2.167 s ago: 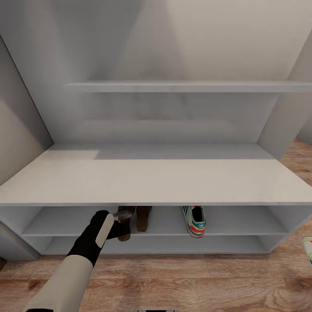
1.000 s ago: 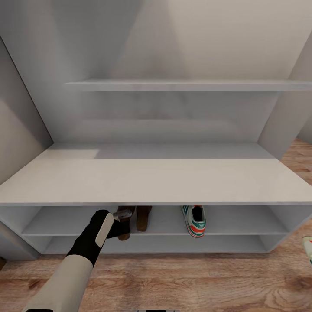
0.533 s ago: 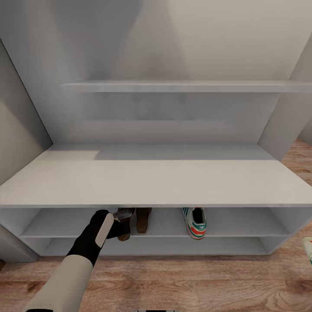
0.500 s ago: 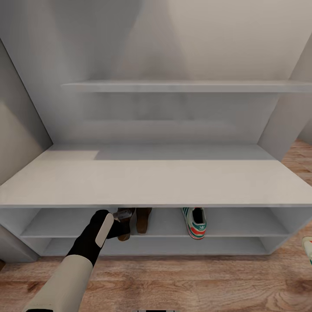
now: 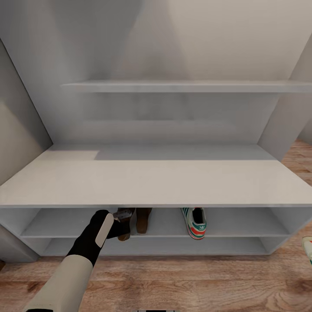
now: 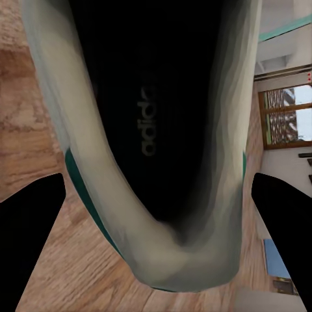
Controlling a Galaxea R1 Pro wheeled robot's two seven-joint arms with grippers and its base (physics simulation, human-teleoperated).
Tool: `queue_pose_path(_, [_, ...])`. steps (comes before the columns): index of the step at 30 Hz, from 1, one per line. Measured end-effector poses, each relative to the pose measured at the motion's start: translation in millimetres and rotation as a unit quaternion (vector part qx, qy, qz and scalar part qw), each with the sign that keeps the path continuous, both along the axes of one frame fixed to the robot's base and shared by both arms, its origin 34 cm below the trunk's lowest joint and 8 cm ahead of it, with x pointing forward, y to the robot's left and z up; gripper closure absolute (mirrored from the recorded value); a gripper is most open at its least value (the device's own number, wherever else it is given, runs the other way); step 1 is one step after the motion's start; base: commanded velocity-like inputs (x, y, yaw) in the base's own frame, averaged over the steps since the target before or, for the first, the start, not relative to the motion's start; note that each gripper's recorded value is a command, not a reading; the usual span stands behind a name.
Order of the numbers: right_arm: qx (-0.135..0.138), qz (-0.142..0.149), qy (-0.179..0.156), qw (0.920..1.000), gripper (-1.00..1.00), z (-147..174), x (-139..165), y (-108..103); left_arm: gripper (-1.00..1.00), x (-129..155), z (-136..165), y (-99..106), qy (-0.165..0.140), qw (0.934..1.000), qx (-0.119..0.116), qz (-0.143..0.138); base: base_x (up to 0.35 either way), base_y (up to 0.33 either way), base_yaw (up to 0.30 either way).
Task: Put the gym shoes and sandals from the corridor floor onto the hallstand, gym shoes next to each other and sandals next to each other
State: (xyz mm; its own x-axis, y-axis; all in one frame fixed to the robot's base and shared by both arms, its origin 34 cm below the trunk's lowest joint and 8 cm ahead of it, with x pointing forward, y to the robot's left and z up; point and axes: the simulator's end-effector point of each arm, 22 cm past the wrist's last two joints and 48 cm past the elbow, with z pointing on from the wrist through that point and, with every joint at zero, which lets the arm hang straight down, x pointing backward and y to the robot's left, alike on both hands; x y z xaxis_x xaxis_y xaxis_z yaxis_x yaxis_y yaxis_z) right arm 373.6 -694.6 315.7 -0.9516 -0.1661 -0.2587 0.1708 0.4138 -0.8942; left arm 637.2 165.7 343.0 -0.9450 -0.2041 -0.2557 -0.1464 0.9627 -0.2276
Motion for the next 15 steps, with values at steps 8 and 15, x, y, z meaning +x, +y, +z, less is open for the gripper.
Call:
queue_pose_path(8, [0.000,0.000,0.000,1.0000,1.00,-0.3,0.0,0.0,1.00,0.1,0.0,-0.2,0.000,1.0000,0.000,-0.001,0.000,0.000,0.000])
queue_pose_path(15, [0.000,0.000,0.001,1.0000,1.00,-0.5,0.0,0.0,1.00,0.0,0.0,-0.3,0.001,1.0000,0.001,-0.002,0.000,0.000,0.000])
